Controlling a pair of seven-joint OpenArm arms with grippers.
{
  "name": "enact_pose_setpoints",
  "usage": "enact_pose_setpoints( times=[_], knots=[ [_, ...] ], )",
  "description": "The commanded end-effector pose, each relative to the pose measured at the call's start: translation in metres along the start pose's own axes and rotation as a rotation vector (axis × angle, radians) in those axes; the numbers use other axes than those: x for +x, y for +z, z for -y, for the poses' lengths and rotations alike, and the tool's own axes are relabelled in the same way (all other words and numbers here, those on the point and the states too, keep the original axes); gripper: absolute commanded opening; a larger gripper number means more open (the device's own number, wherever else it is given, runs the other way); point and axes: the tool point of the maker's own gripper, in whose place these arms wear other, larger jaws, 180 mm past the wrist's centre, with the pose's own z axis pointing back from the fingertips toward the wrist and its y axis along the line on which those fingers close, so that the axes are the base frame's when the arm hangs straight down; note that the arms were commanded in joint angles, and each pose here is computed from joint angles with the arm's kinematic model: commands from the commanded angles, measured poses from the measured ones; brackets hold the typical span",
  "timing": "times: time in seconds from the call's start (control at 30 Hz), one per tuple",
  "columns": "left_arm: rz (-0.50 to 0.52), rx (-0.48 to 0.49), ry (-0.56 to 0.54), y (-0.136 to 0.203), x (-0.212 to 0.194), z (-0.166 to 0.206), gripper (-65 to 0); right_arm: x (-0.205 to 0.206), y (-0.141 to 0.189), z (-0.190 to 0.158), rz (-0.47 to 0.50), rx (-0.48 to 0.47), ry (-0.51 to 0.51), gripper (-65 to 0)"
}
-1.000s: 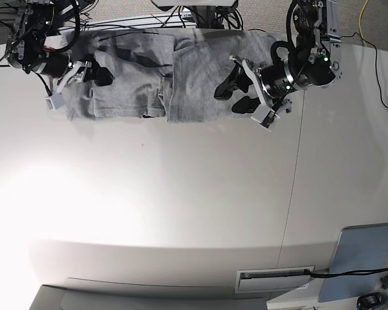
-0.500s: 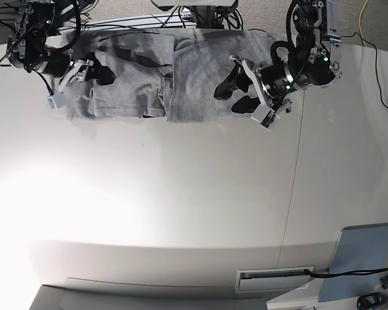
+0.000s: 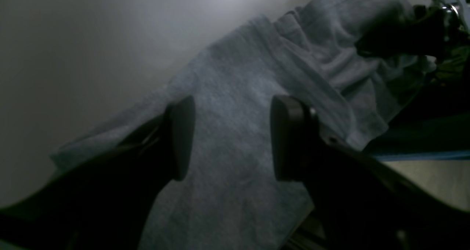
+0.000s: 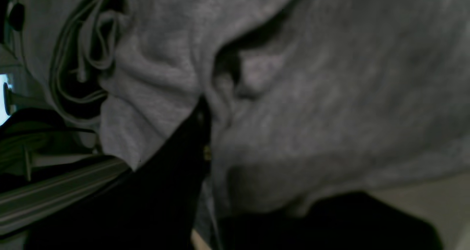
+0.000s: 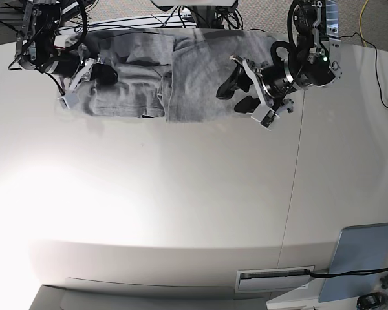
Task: Fold the T-shirt properly
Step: 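Grasp the other strip end with the right gripper, then fold the right-held end over onto the left-held half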
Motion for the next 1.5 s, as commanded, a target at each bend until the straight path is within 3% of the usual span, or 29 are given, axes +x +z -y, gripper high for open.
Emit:
enact_pose_setpoints(
  times=[0.0,0.13,0.3,0.5,0.67,0.8,1.07,1.37,1.47],
  knots=[
    [0.045,-0.01,-0.01,0.002,0.011,0.003,-31.5,-0.006,0.007,0.018,-0.056,-0.085,0.02,-65.0],
    [0.029,0.007,-0.019,0.002,0.008,0.0,-31.5,0.029,0.031,0.042,0.054,-0.168,0.006,-65.0],
    [0.05,0.041,-0.016,0.003,0.001,-0.002,-31.5,0.07,0.086,0.073,0.16,-0.301,0.022,-65.0],
    [0.035,0.031,0.054,-0.008,-0.022,-0.005,-31.5,0.095,0.108,0.038,0.19,-0.359,0.188,-65.0],
    [0.016,-0.054,0.106,-0.032,-0.041,0.016,-31.5,0.094,0.086,-0.017,0.196,-0.351,0.334,-65.0],
    [0.007,-0.112,0.088,-0.047,-0.048,0.04,-31.5,0.093,0.056,-0.058,0.207,-0.321,0.402,-65.0],
    [-0.034,-0.099,0.06,-0.059,-0.055,0.053,-31.5,0.088,-0.007,-0.125,0.2,-0.196,0.456,-65.0],
    [-0.045,-0.086,0.043,-0.059,-0.057,0.05,-31.5,0.086,-0.033,-0.157,0.216,-0.215,0.542,-65.0],
    [-0.046,-0.086,0.043,-0.059,-0.057,0.05,-31.5,0.085,-0.034,-0.163,0.216,-0.188,0.566,-50.9]
  ],
)
